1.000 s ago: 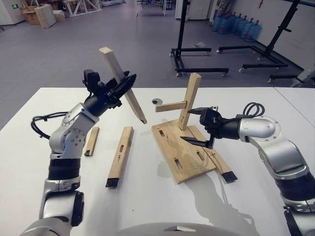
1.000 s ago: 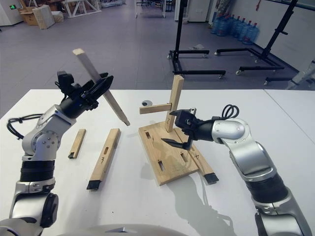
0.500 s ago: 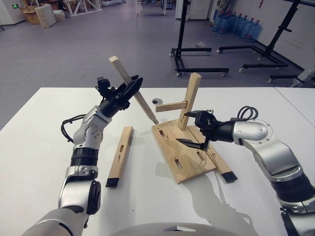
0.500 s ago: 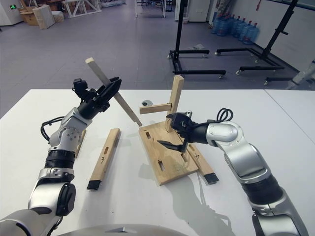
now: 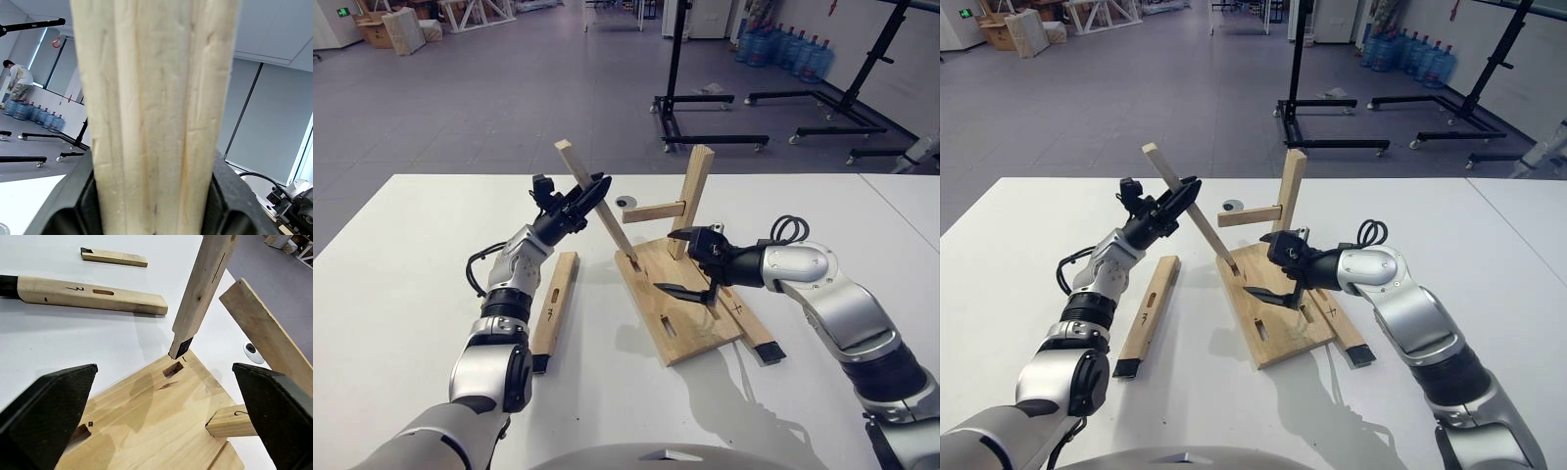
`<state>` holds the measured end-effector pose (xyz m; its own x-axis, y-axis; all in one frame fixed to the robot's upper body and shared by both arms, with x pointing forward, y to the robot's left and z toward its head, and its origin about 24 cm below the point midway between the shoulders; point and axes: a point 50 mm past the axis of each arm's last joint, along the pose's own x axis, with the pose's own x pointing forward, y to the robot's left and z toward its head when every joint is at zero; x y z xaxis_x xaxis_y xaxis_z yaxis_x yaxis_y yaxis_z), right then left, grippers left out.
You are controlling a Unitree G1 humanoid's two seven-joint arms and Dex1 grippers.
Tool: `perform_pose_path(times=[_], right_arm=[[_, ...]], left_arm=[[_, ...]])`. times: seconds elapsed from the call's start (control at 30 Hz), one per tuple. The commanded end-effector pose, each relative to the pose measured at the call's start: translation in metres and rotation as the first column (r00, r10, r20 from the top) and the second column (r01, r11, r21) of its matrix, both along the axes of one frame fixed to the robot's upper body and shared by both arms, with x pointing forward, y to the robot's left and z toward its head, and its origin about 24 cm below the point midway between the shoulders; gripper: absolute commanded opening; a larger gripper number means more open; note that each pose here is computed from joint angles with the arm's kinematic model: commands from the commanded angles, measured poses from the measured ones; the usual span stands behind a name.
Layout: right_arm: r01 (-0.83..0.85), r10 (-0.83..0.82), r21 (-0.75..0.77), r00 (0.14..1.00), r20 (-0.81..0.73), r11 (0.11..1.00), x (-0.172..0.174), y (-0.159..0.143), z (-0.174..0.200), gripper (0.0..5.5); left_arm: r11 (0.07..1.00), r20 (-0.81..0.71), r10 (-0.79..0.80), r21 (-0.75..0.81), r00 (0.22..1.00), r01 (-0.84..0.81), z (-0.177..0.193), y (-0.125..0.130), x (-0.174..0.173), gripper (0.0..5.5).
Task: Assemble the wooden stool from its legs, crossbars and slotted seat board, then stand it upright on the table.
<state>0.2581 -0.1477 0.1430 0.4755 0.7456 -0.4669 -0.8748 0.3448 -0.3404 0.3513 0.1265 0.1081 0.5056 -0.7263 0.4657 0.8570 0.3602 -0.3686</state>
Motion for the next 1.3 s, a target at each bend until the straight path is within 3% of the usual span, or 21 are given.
perform_pose_path(times=[0.03, 0.3, 0.93, 1.3], right_arm=[[-0.002, 0.002, -0.030, 1.000, 0.022, 1.000, 0.004, -0.001, 0.005, 5.09], [-0.006, 0.007, -0.034, 1.000, 0.024, 0.999, 0.005, -0.002, 0.006, 5.09], [-0.016, 0.016, -0.021, 1.000, 0.019, 1.000, 0.003, 0.004, 0.004, 5.09], [-0.011, 0.011, -0.015, 1.000, 0.019, 1.000, 0.003, 0.005, 0.003, 5.09]], left_arm=[[1.000, 0.013, -0.014, 0.020, 1.000, 0.014, -0.003, -0.006, 0.001, 2.01], [0.998, -0.030, -0.010, 0.063, 0.999, 0.011, -0.023, -0.005, -0.001, 2.01], [0.991, -0.001, 0.005, 0.135, 1.000, -0.005, -0.027, -0.016, 0.000, 2.01], [0.972, 0.002, -0.082, 0.220, 0.997, 0.079, -0.029, -0.012, -0.003, 2.01]])
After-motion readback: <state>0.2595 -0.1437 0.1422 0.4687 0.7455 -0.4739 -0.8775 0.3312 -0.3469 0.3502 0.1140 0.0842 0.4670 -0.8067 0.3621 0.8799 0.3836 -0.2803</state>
